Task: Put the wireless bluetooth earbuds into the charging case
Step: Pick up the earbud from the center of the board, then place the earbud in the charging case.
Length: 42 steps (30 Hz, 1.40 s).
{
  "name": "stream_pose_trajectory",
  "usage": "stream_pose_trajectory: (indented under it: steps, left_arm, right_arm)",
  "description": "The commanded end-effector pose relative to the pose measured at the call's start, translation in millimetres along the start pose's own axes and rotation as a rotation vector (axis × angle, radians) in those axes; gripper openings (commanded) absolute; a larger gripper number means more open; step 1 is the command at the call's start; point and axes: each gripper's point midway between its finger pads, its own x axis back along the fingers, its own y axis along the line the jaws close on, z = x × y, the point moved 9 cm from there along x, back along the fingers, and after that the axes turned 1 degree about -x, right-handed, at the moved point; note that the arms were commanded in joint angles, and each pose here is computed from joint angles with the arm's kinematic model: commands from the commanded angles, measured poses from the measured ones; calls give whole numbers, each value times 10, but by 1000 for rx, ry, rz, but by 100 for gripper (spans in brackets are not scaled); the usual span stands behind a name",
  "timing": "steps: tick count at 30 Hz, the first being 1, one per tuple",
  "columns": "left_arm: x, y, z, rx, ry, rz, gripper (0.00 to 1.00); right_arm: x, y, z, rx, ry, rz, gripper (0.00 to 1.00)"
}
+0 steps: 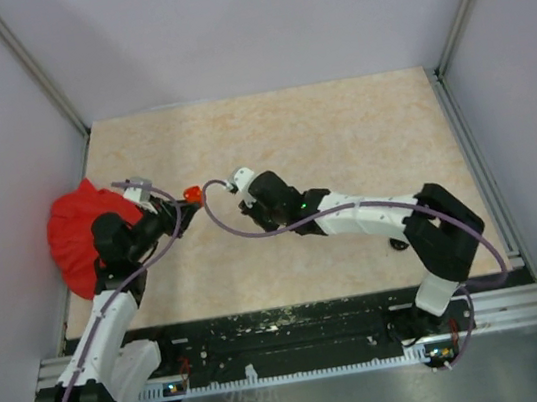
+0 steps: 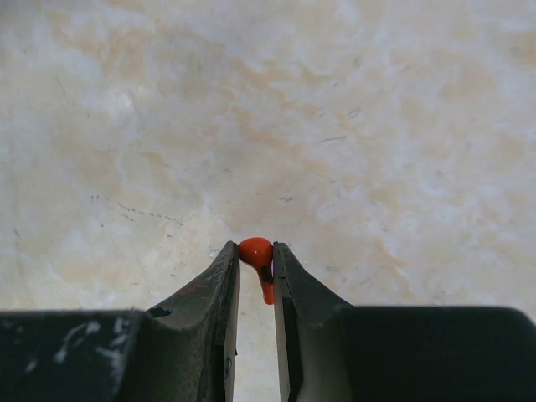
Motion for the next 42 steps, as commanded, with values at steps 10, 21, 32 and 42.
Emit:
stream_pose_trajectory:
  steps: [10, 21, 32, 42]
  left_arm:
    - [-439, -543, 45, -97, -174, 279, 1]
    - [-692, -856, -15, -227, -334, 492, 1]
    - [-835, -1100, -85, -283, -488, 635, 1]
    - [-846, -1211, -111, -275, -514, 641, 1]
  right_arm:
    - [1280, -297, -700, -135, -512, 190, 16]
    - [1781, -277, -805, -159, -775, 101, 16]
    - [1832, -148, -861, -139, -895, -48, 16]
    - [1757, -94, -845, -145, -907, -100, 16]
